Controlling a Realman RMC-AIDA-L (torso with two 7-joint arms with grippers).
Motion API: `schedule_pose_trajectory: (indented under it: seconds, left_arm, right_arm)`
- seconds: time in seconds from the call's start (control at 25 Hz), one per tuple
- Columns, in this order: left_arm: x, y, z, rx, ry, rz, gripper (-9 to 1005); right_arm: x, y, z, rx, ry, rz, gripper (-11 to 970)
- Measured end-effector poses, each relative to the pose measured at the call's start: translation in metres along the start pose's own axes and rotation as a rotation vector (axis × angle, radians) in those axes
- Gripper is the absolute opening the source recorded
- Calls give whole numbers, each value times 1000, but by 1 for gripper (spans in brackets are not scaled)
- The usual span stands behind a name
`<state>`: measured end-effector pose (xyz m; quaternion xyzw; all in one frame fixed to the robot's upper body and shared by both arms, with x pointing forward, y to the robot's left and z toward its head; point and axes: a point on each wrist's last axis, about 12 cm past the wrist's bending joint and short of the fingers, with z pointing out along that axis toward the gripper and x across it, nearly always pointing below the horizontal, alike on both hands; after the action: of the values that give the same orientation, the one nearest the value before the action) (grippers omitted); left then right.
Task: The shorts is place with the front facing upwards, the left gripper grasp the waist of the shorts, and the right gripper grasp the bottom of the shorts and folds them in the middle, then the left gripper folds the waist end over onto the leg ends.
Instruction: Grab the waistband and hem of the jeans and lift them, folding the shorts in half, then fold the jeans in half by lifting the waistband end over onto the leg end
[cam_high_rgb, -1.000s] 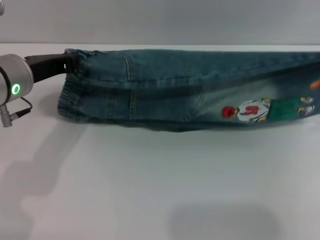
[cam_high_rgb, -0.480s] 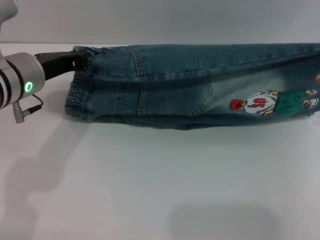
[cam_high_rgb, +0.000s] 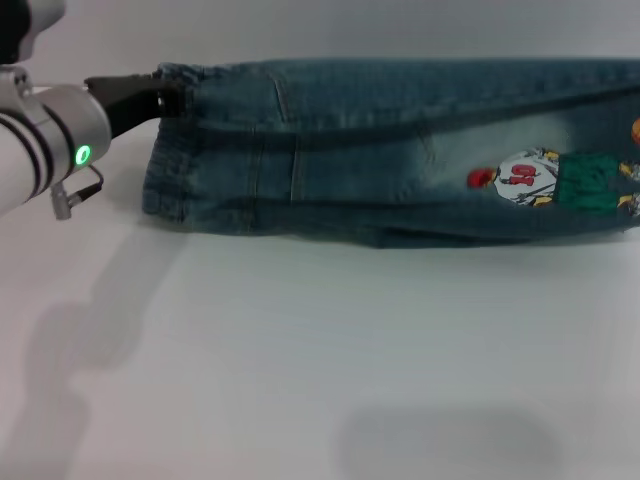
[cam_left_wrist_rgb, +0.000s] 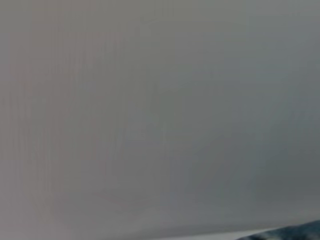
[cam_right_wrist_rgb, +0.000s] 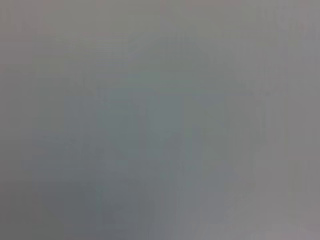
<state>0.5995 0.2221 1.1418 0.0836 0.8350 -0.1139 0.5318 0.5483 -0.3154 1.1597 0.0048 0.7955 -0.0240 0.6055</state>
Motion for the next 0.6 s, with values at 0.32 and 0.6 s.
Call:
schedule_pose_trajectory:
  seconds: [0.32, 0.6]
  left_arm:
    - [1, -1, 29, -20, -59, 41, 179]
    - [-2, 0, 30, -22, -64, 45, 436]
  right_arm:
    - [-3, 0, 21, 0, -50, -4, 91]
    - [9, 7, 20, -20, -21, -8, 368]
